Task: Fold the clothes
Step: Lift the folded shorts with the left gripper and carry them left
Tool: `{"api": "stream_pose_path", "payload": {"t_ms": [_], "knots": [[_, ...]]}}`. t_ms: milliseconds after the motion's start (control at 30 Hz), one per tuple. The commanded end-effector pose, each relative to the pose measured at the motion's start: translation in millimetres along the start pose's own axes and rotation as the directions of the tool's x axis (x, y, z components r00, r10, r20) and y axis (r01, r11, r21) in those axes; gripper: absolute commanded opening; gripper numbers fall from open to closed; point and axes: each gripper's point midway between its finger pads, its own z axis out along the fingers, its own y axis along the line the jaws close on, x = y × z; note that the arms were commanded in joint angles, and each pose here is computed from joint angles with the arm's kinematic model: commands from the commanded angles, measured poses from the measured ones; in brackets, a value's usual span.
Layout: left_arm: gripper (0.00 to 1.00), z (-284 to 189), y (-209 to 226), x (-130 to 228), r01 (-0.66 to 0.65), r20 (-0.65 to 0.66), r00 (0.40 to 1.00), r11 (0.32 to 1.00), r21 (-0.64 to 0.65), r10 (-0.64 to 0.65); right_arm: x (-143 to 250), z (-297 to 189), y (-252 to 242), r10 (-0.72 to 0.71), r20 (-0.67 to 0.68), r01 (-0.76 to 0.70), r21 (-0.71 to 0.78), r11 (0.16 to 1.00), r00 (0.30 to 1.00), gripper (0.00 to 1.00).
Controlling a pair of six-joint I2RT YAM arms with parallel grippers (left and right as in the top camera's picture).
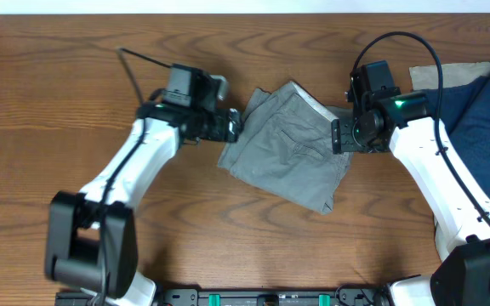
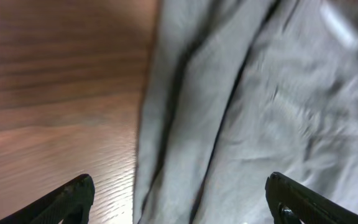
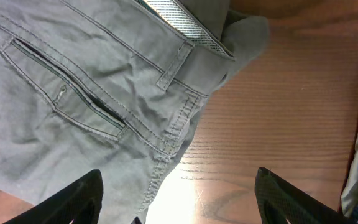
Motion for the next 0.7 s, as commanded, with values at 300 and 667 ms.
{"api": "stream_pose_path", "payload": {"t_ms": [300, 667], "knots": [[0.87, 62, -17, 44, -0.190, -0.171, 0.966, 0.981, 0.044, 0.195, 2, -1, -3, 0.021, -0.007, -0.021, 0.007, 1.000, 1.000, 0.76], [0.06, 64, 46, 47, -0.201, -0.225, 0.964, 0.946, -0.253, 0.144, 4, -1, -4, 0.020, -0.012, -0.020, 0.009, 1.000, 1.000, 0.76]]}}
